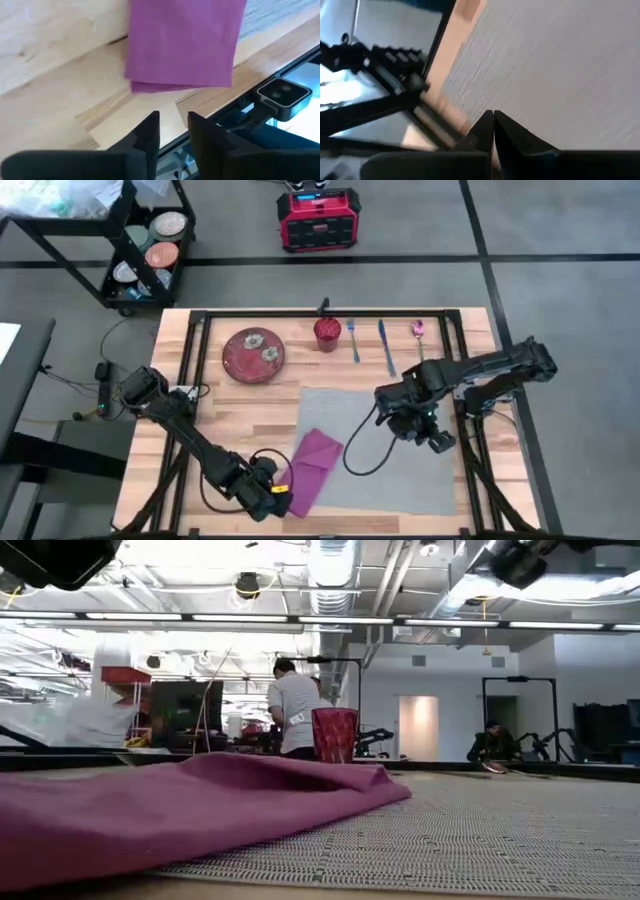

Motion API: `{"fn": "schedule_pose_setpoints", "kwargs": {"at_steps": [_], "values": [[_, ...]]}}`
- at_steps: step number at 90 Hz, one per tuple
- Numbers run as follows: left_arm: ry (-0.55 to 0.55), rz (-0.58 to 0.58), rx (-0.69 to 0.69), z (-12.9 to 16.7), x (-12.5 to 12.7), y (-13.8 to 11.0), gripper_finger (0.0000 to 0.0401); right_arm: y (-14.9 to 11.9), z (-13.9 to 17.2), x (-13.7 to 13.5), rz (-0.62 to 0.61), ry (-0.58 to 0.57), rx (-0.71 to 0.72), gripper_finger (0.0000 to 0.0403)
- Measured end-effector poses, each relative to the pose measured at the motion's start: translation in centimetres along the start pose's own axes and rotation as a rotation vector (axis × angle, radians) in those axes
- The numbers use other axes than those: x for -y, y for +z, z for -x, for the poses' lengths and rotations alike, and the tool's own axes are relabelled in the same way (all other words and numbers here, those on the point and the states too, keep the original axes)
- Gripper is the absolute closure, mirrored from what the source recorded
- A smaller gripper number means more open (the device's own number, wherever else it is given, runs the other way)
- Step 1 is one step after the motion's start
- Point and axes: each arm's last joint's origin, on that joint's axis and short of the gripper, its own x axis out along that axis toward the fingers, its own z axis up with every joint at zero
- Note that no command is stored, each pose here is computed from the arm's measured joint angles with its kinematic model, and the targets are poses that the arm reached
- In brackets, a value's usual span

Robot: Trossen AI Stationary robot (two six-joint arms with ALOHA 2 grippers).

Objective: Set table place
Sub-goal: Fold the purple napkin

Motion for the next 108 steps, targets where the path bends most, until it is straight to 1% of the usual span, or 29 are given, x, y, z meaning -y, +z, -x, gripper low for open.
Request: {"fn": "schedule_pose_setpoints", "kwargs": {"at_steps": [7,15,18,24,27,34,43,47,54,59,65,70,75,79,86,92,101,108], "values": [[-0.032,0.031,0.094,0.0,0.1,0.4,0.0304,0.9,0.1,0.8,0.023,-0.087,0.088,0.0403],[-0.080,0.117,0.246,-0.5,0.4,1.4,0.0305,2.0,0.5,1.6,0.049,-0.145,0.206,0.0403],[-0.075,0.130,0.274,-1.0,0.4,1.8,0.0308,2.4,0.6,1.7,0.061,-0.157,0.250,0.0403],[-0.023,0.124,0.305,-2.6,0.2,2.5,0.0313,3.0,0.9,1.8,0.086,-0.171,0.304,0.0403],[-0.014,0.133,0.310,-3.6,0.2,2.8,0.0316,3.0,1.1,1.7,0.099,-0.175,0.312,0.0403],[-0.033,0.152,0.292,-6.2,0.4,2.9,0.0324,2.6,1.7,1.7,0.097,-0.182,0.328,0.0403],[-0.134,0.162,0.254,-8.7,1.3,2.7,0.0335,2.3,2.6,1.9,0.026,-0.157,0.374,0.0403],[-0.159,0.167,0.244,-9.6,1.4,2.6,0.0341,2.4,2.8,2.0,0.004,-0.149,0.401,0.0403],[-0.165,0.178,0.229,-10.0,1.4,2.5,0.0354,2.4,3.2,2.2,-0.047,-0.187,0.431,0.0403],[-0.151,0.166,0.229,-10.1,1.3,2.5,0.0363,2.3,3.5,2.5,-0.059,-0.217,0.440,0.0403],[-0.124,0.151,0.222,-9.8,1.1,2.5,0.0376,2.1,3.5,2.8,-0.005,-0.280,0.410,0.0403],[-0.110,0.147,0.220,-9.6,1.0,2.5,0.0386,1.8,2.6,3.1,0.080,-0.303,0.300,0.0403],[-0.097,0.133,0.219,-9.5,1.0,2.5,0.0395,1.7,1.2,3.6,0.132,-0.261,0.188,0.0403],[-0.093,0.120,0.216,-9.5,0.9,2.5,0.0399,2.1,-0.3,4.3,0.127,-0.181,0.147,0.0403],[-0.098,0.118,0.214,-9.6,0.9,2.5,0.0399,3.2,-2.3,5.3,0.106,0.021,0.184,0.0403],[-0.102,0.123,0.213,-9.6,1.0,2.5,0.0398,4.0,-3.4,5.8,0.098,0.140,0.225,0.0403],[-0.101,0.117,0.213,-9.6,1.0,2.5,0.0400,4.9,-4.4,5.7,0.116,0.235,0.241,0.0392],[-0.102,0.113,0.212,-9.6,0.9,2.3,0.0400,5.9,-3.7,4.7,0.175,0.240,0.266,0.0374]]}}
